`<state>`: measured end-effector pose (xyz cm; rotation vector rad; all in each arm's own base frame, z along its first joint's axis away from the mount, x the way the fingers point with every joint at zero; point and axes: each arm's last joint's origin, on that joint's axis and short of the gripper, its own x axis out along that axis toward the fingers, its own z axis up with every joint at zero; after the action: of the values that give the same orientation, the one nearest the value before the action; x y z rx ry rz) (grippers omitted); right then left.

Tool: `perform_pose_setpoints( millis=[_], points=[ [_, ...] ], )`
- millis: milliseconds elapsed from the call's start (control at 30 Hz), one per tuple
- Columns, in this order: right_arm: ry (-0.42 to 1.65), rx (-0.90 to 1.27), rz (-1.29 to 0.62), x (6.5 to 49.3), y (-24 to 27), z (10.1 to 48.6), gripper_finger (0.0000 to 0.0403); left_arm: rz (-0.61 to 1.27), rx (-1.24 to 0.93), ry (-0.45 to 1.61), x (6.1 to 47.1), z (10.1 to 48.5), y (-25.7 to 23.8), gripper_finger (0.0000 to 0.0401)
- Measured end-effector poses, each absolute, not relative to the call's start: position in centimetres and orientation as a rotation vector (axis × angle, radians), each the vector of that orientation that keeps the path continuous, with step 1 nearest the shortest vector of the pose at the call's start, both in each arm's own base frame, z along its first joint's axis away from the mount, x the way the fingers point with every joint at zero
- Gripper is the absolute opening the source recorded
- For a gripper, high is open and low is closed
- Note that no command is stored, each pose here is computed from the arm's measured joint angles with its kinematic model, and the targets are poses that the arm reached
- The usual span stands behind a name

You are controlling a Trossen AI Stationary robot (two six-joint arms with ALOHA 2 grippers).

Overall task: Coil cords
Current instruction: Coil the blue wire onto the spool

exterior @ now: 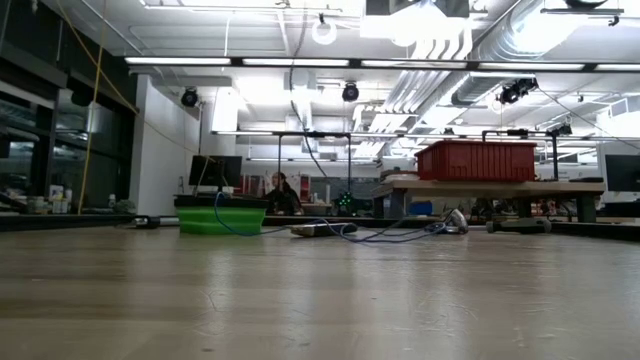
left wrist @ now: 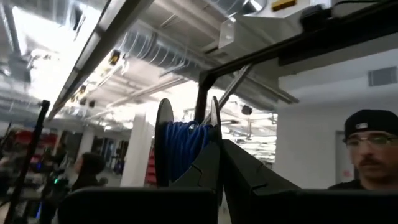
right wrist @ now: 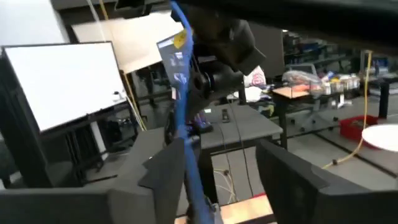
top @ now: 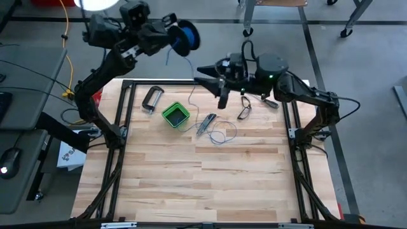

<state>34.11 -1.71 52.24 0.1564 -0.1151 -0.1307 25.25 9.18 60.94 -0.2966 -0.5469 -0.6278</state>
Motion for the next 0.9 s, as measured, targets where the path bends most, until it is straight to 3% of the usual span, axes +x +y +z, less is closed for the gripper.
perform_pose_setpoints(
  millis=[467, 900],
  points=[
    [-0.062, 0.074, -0.069, 36.1, -1.5, 50.7, 0.0209, -0.602, -0.254, -0.588, 25.3, 61.2, 7.7, 0.0001],
    [-0.006, 0.030, -0.117, 31.8, -1.7, 52.5, 0.0209, -0.598, -0.278, -0.574, 25.5, 61.0, 7.8, 0.0001]
  ],
)
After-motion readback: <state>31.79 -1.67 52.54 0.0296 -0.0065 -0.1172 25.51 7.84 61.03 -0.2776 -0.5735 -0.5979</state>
